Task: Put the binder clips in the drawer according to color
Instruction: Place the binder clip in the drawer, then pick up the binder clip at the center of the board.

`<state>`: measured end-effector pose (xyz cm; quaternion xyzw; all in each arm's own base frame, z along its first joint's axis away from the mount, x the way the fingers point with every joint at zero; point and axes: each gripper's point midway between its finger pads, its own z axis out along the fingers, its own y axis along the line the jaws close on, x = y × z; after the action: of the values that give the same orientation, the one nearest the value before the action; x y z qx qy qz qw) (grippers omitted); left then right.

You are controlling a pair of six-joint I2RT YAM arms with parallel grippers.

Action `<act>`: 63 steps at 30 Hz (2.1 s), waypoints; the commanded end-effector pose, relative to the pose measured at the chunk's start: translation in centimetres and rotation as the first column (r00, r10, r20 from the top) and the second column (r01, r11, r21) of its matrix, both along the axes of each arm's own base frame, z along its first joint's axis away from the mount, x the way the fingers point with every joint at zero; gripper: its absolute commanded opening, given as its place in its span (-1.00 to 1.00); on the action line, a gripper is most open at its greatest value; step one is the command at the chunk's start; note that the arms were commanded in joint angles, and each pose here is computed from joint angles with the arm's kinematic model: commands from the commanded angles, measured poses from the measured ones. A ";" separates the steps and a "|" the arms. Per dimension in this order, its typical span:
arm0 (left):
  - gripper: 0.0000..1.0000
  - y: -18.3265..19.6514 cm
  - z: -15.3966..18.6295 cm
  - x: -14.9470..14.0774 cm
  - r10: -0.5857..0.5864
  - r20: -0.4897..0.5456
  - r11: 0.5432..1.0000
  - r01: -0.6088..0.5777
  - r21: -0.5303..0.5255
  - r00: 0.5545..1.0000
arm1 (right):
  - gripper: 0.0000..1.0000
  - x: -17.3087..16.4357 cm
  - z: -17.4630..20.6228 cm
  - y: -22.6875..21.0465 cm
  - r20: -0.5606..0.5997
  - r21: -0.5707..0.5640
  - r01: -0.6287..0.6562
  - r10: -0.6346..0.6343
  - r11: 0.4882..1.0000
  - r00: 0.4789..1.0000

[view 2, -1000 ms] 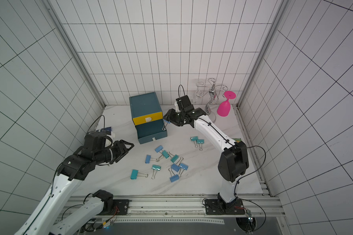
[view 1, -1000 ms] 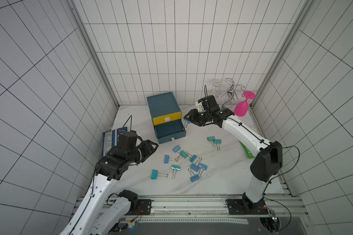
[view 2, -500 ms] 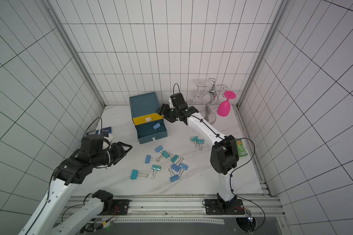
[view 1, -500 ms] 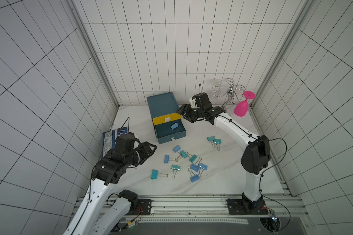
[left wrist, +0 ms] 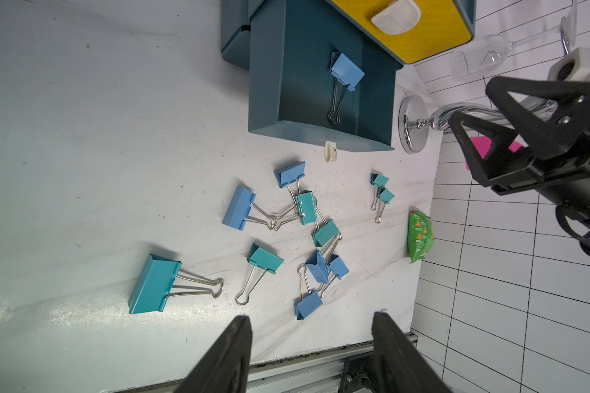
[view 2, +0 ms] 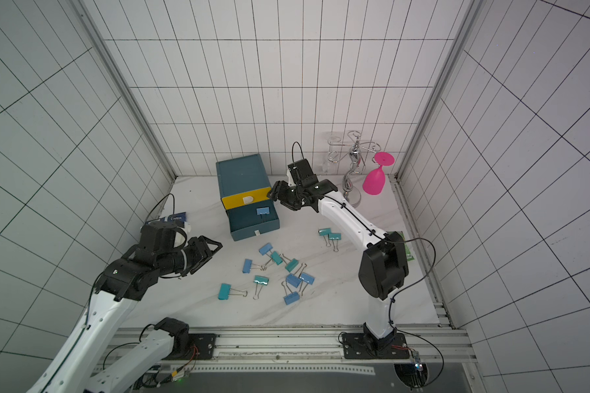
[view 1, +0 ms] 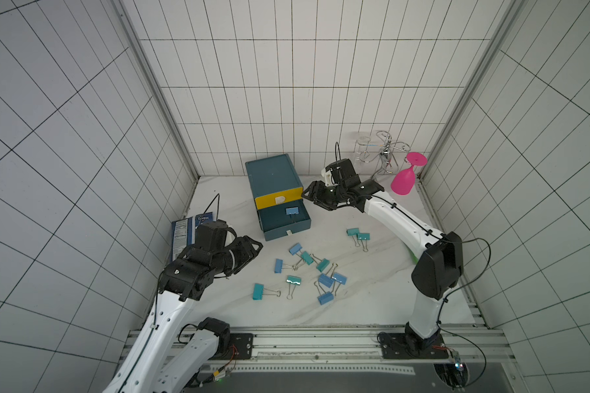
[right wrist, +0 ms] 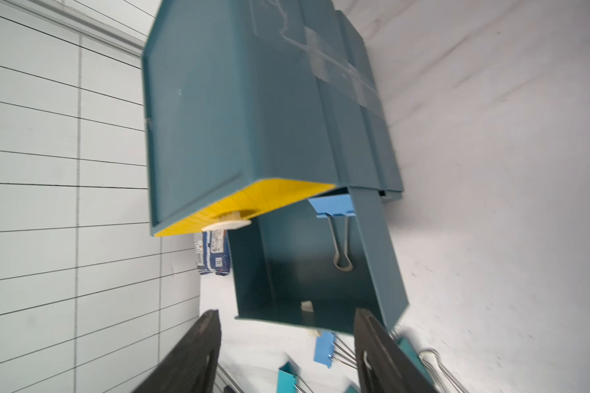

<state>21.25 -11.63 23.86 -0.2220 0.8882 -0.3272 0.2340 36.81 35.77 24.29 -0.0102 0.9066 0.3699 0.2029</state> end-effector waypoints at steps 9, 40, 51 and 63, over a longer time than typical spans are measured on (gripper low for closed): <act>0.18 -0.5 -1.3 -0.3 -0.069 -0.033 0.997 0.070 0.034 0.997 | 0.28 -7.9 -6.7 -9.1 -0.100 -0.319 0.025 -0.060 0.947 0.993; 0.16 -2.5 -3.8 -2.2 -0.232 -0.060 0.959 0.239 0.153 0.971 | 0.42 -18.4 -17.5 -13.1 -0.273 -0.551 0.059 -0.247 0.832 0.930; 0.16 -2.0 -3.3 -3.1 -0.256 -0.045 0.951 0.260 0.167 0.966 | 0.37 -17.6 -19.1 -12.2 -0.276 -0.617 0.077 -0.308 0.783 0.911; 0.16 -1.7 -3.1 -3.1 -0.256 -0.012 0.950 0.254 0.184 0.967 | 0.39 -17.6 -20.1 -12.5 -0.286 -0.657 0.068 -0.331 0.751 0.899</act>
<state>17.71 -13.52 19.67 -0.0903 0.9395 -0.2722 0.1873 19.41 23.95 4.22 0.0919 0.9942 0.0384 0.0415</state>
